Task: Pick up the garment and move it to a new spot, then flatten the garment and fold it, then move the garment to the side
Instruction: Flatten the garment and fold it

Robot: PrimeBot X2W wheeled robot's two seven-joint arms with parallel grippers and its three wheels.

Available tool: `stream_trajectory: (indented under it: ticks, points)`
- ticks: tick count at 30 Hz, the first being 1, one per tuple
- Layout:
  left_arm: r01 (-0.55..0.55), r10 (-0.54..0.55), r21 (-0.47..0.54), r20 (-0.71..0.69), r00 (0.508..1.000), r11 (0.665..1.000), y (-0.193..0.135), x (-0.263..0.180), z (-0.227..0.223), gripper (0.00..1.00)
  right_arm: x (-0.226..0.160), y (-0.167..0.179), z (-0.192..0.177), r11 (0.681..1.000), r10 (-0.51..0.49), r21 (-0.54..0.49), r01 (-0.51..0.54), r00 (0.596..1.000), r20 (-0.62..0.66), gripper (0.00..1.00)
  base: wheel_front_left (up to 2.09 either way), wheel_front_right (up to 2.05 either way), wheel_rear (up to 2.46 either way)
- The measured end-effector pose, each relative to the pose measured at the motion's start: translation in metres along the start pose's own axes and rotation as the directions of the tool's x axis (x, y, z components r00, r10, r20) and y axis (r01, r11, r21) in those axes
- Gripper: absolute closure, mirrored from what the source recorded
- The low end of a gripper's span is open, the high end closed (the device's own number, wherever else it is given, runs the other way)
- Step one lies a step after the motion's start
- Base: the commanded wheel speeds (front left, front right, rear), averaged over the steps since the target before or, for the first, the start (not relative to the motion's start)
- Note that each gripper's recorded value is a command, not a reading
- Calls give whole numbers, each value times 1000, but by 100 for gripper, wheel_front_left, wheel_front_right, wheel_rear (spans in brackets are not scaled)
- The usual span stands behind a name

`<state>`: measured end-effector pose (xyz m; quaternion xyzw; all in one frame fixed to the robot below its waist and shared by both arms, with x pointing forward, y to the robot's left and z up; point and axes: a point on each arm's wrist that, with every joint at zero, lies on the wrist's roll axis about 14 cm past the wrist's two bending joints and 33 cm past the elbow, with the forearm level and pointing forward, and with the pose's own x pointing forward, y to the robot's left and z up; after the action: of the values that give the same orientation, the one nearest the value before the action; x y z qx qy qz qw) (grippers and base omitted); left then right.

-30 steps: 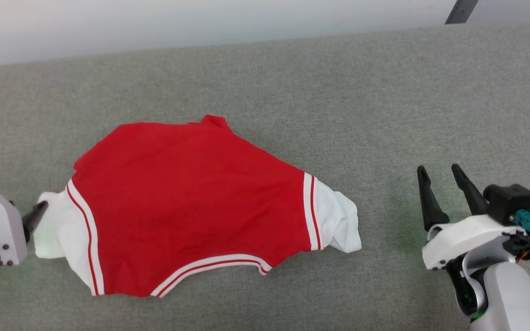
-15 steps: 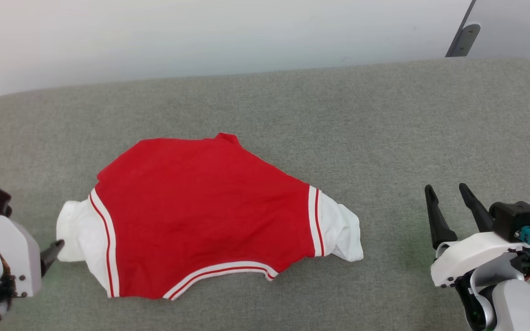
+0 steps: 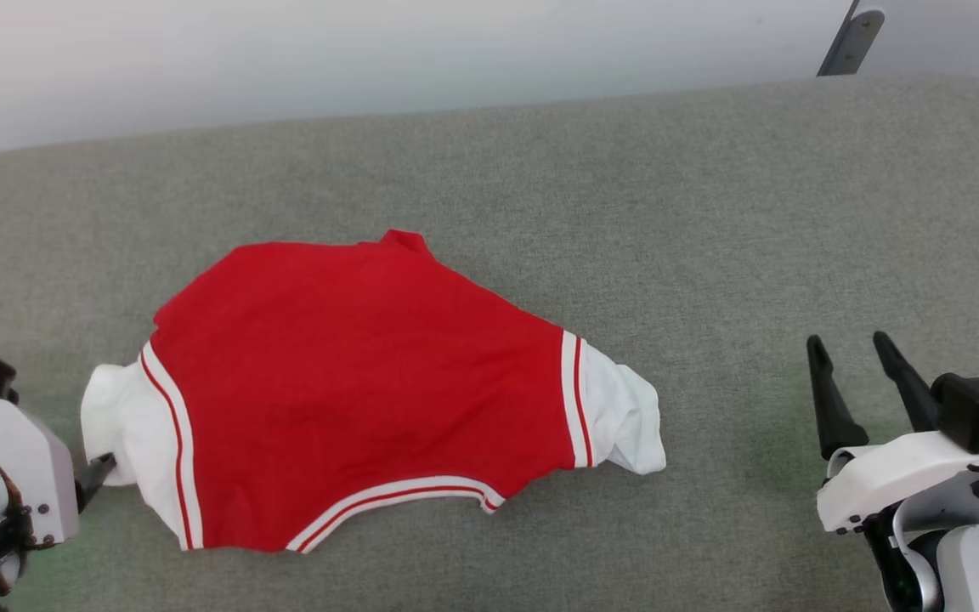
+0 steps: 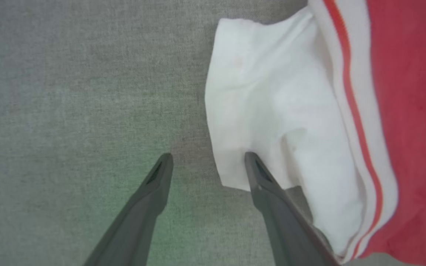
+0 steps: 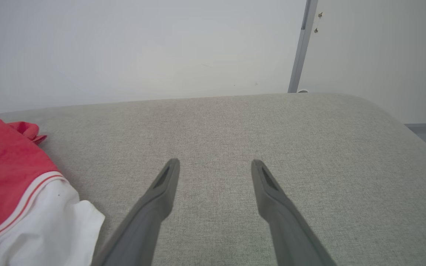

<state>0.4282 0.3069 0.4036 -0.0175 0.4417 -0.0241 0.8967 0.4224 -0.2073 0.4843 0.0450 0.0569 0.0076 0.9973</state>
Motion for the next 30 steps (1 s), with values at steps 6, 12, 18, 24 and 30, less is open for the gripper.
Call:
stream_trajectory:
  ticks: [6,12,18,24,30]
  points:
    - [0,-2,-48,-52,999,999,1,13,-8,29,1,-1,-3,1000,-3,-13,3,1000,-20,0,0,0,0]
    - [45,-52,-89,-84,995,995,-11,19,-9,100,1,8,-12,999,25,-18,-26,997,-69,0,0,0,0]
    - [56,-65,-108,-82,995,993,-11,18,-7,100,2,38,-26,993,120,29,-116,981,-155,0,0,0,0]
    - [55,-64,-114,-76,995,992,-9,16,-6,100,-3,73,-52,973,229,96,-209,927,-298,0,0,0,0]
    - [58,-67,-115,-73,995,992,-9,15,-4,100,-7,89,-79,961,277,117,-251,854,-440,0,0,0,0]
